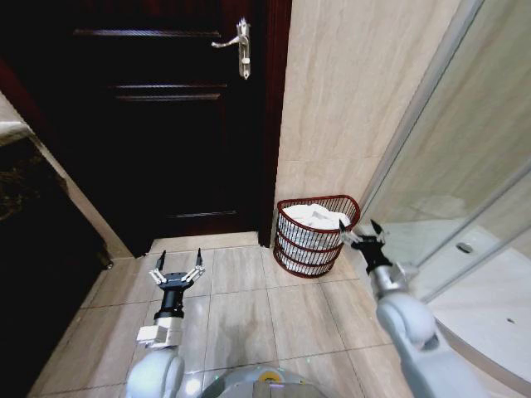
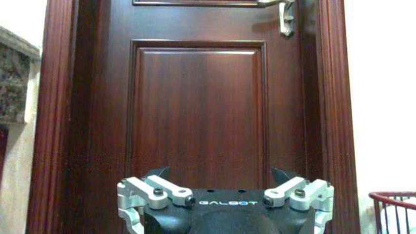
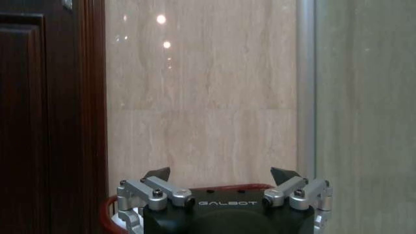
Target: Discard the used towel into the hamper.
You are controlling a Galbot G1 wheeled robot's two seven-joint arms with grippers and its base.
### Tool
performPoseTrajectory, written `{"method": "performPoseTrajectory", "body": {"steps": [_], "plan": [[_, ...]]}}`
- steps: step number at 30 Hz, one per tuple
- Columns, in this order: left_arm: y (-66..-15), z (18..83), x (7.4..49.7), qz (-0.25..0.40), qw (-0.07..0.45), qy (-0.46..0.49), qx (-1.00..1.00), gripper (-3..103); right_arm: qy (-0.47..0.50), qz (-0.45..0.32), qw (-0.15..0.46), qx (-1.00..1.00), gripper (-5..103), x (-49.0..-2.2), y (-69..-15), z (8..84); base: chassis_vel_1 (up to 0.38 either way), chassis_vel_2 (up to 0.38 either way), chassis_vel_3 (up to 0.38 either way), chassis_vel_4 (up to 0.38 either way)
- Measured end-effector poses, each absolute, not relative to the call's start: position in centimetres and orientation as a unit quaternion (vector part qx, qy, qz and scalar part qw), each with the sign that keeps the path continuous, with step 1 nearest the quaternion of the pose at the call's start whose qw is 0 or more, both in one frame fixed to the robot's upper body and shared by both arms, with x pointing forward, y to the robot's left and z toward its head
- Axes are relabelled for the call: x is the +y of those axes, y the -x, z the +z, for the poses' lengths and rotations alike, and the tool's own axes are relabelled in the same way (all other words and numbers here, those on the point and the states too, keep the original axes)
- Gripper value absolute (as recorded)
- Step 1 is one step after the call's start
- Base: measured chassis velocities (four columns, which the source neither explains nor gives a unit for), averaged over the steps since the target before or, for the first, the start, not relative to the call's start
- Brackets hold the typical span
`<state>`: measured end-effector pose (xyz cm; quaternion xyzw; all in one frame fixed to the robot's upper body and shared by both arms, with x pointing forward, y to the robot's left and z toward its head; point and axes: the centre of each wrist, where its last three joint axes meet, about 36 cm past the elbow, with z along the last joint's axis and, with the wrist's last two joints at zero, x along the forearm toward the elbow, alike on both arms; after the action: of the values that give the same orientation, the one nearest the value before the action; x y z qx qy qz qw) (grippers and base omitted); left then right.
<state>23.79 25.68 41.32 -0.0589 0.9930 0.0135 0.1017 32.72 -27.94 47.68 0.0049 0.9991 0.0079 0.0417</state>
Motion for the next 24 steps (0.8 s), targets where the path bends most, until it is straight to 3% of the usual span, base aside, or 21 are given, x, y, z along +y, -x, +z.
{"method": "performPoseTrajectory", "body": {"steps": [18,24], "plan": [[-22.9,40.0,27.0,0.025,0.118,0.074,0.99,100,-0.017,0.022,0.058,0.998,100,-26.4,-30.1,49.1,0.019,0.023,0.022,0.017],[-22.9,39.9,26.0,0.018,0.121,0.071,0.99,100,-0.016,0.042,0.032,0.998,100,-26.3,-28.7,50.2,0.009,0.016,0.018,0.008]]}}
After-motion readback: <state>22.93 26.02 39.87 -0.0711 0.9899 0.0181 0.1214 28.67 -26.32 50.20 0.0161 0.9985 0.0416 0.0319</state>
